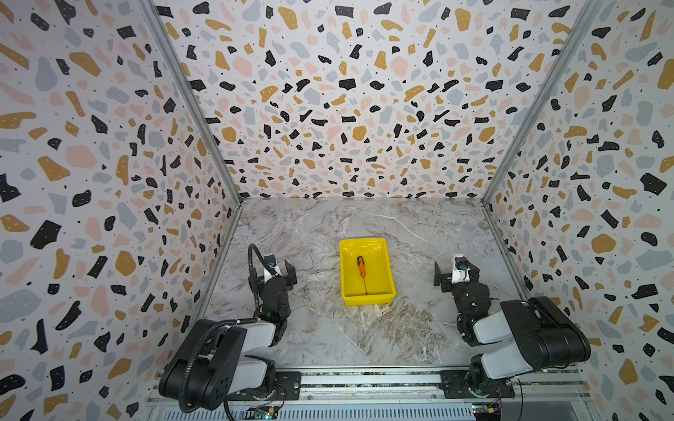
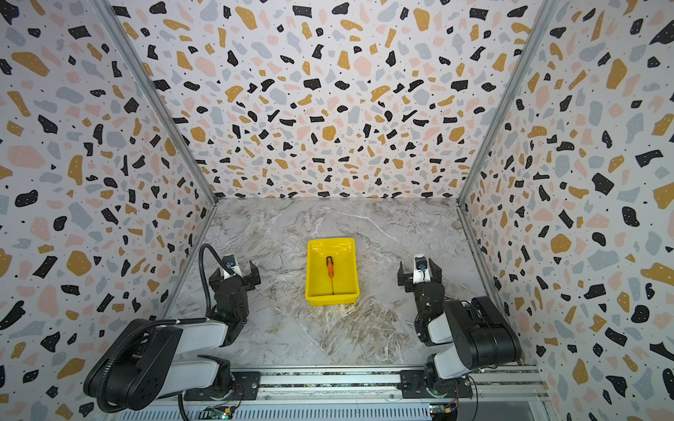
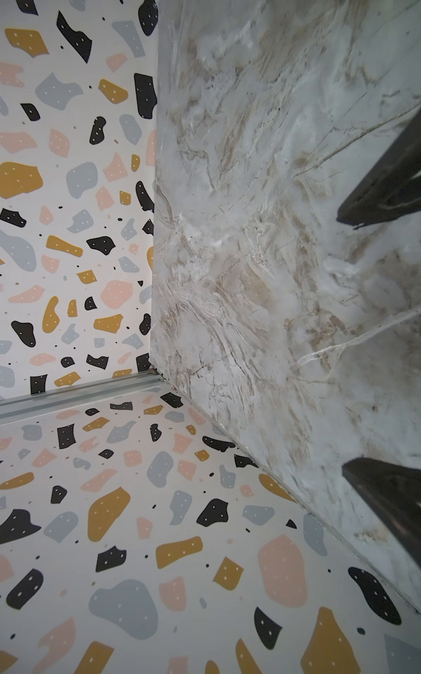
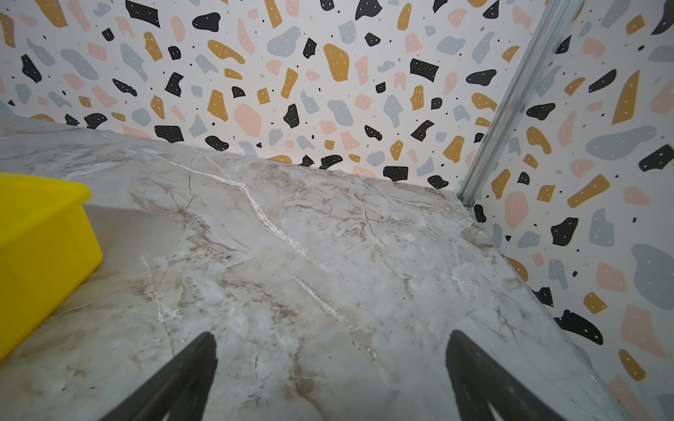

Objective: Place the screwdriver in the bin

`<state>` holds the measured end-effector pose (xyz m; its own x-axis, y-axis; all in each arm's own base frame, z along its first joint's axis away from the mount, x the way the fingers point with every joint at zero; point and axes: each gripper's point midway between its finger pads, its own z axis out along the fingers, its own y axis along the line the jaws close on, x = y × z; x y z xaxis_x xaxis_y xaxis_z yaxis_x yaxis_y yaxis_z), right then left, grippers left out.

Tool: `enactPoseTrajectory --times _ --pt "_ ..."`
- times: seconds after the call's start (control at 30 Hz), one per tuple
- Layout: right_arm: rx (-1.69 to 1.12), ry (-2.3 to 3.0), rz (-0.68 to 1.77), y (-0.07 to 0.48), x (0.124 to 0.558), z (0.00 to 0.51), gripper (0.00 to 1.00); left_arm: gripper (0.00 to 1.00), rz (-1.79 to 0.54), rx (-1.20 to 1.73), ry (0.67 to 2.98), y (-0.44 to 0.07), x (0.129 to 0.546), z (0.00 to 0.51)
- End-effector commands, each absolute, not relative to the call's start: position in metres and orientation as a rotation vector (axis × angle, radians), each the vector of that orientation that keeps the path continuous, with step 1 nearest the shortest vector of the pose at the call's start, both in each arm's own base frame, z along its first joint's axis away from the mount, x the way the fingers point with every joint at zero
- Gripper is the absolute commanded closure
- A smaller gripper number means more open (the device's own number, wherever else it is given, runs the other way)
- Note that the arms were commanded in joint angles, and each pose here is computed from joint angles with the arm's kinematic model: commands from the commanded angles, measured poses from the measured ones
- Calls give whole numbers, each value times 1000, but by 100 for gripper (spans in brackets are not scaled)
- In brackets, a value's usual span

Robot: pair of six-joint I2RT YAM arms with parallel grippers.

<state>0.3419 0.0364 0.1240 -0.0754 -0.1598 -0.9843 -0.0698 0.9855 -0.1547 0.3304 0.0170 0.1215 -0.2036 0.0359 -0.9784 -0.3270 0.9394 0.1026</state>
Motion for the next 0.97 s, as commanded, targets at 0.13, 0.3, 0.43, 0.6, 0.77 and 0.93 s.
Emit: enactPoseTrajectory --times 0.13,0.3,0.43,0.6,0.77,0.93 --pt "-157 1687 -26 34 363 126 1 0 283 -249 1665 16 332 141" --pt "-158 1690 -27 33 364 125 1 0 282 -250 1663 16 332 141" --pt "-159 1693 -23 34 364 125 1 0 282 -249 1663 16 332 141" --pt "-159 1691 -26 33 364 125 1 0 282 -250 1663 16 332 141" --pt "-180 1715 18 33 370 122 1 0 281 -251 1662 16 332 142" --pt "-170 1690 -20 34 363 125 1 0 282 -250 1663 16 332 141"
